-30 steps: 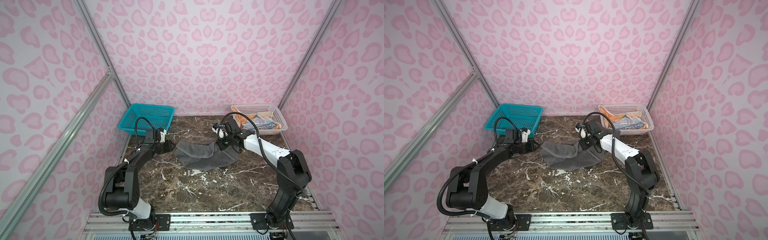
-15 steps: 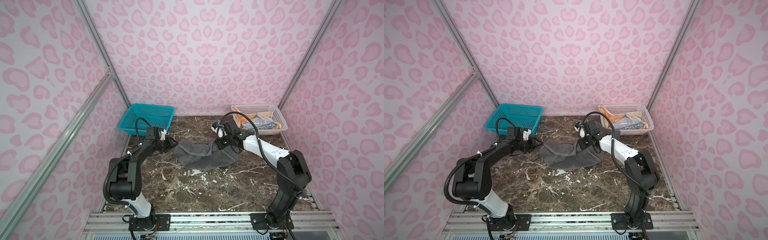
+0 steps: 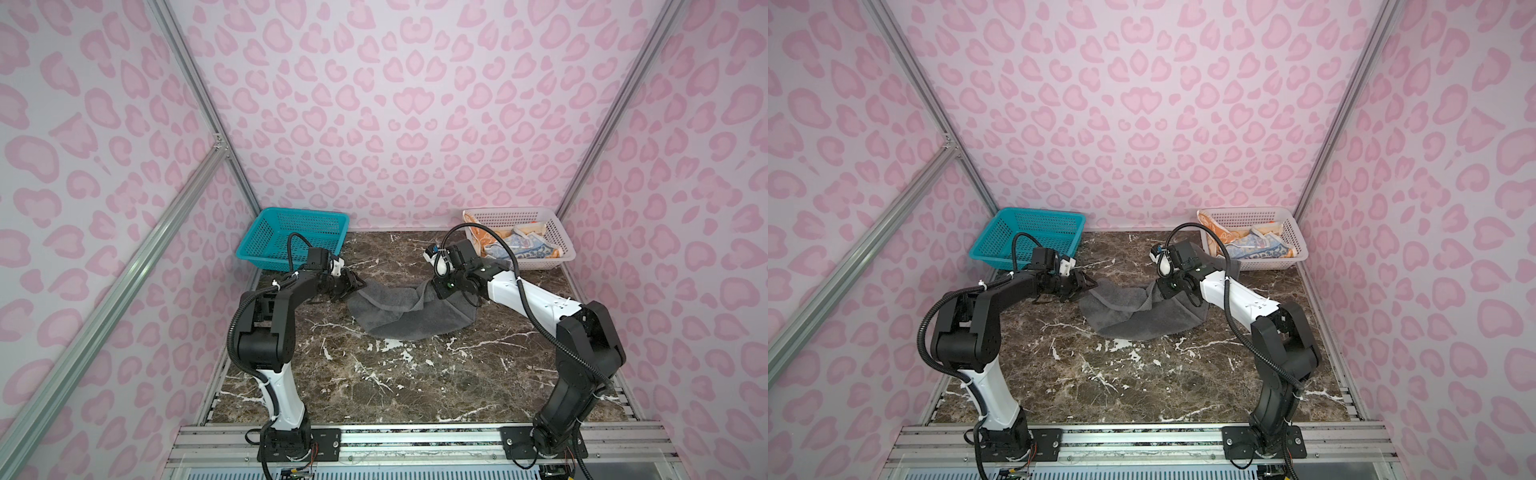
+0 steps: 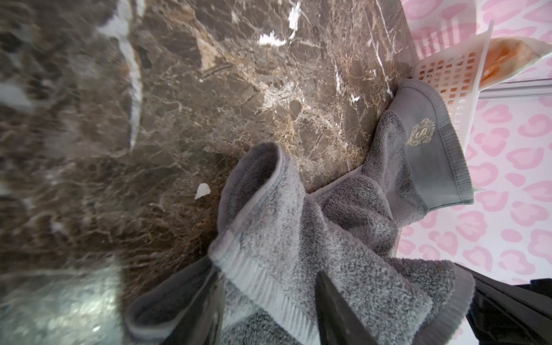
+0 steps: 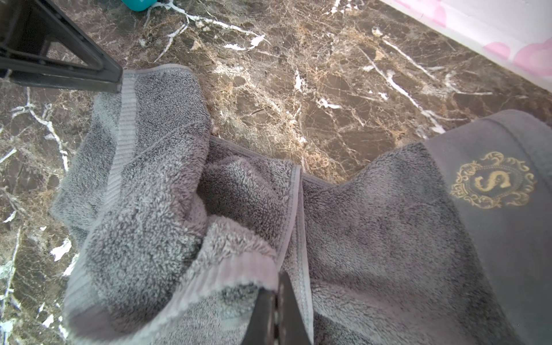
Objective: Fold and stack the towels
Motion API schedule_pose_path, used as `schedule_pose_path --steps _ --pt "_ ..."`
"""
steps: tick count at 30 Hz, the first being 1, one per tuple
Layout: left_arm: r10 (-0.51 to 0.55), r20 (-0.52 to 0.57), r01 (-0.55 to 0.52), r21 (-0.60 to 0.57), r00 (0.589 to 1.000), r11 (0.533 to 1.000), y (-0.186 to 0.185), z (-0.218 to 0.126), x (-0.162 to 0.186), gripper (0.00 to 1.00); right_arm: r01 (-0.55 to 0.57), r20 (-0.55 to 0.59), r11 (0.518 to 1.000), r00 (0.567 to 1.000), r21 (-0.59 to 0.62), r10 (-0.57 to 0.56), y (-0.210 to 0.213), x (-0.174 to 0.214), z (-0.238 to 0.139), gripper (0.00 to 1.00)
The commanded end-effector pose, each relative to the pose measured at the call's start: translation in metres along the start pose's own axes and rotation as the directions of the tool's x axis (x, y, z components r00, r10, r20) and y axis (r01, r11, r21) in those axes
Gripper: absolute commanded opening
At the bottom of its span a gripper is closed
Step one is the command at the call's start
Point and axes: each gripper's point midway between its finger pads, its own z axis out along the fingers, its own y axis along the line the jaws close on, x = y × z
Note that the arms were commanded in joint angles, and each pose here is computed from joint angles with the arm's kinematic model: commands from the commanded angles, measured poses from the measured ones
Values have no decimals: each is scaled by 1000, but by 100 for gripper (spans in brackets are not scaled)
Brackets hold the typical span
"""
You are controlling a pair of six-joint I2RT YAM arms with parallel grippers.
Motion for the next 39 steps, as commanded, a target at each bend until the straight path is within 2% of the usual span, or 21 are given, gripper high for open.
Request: schedule_pose_path --steps 1,6,14,25,29,32,36,38,39 --pt "-7 -17 7 1 1000 1000 0 5 1 46 10 4 1000 1000 14 -10 -3 -2 2 0" --pt "-3 -31 2 -41 1000 999 8 7 4 44 13 1 1000 1000 21 -13 -4 1 1 0" --pt "15 -13 -18 -201 1000 979 35 0 5 54 17 13 1000 1000 26 -17 -4 0 -2 0" --pt "24 -23 -28 -164 999 986 17 23 -6 53 15 16 1000 1000 21 -15 -3 -1 -2 0" --pt "16 -46 -23 -172 999 985 19 33 0 47 13 15 1000 1000 20 -13 -3 0 -1 0" --pt "9 -47 -18 -182 999 983 22 35 0 37 16 23 1000 1000 22 -16 -3 -1 -3 0" --pt "10 -38 -17 -187 999 982 22 34 -1 17 18 38 999 999 28 -19 -5 -4 -7 0" --pt "19 -20 -23 -173 1000 985 16 31 -5 4 14 49 999 999 30 -15 -6 -5 -11 0" --pt "25 -11 -27 -166 1000 986 12 28 -7 3 10 53 999 998 33 -12 -9 -5 -13 0"
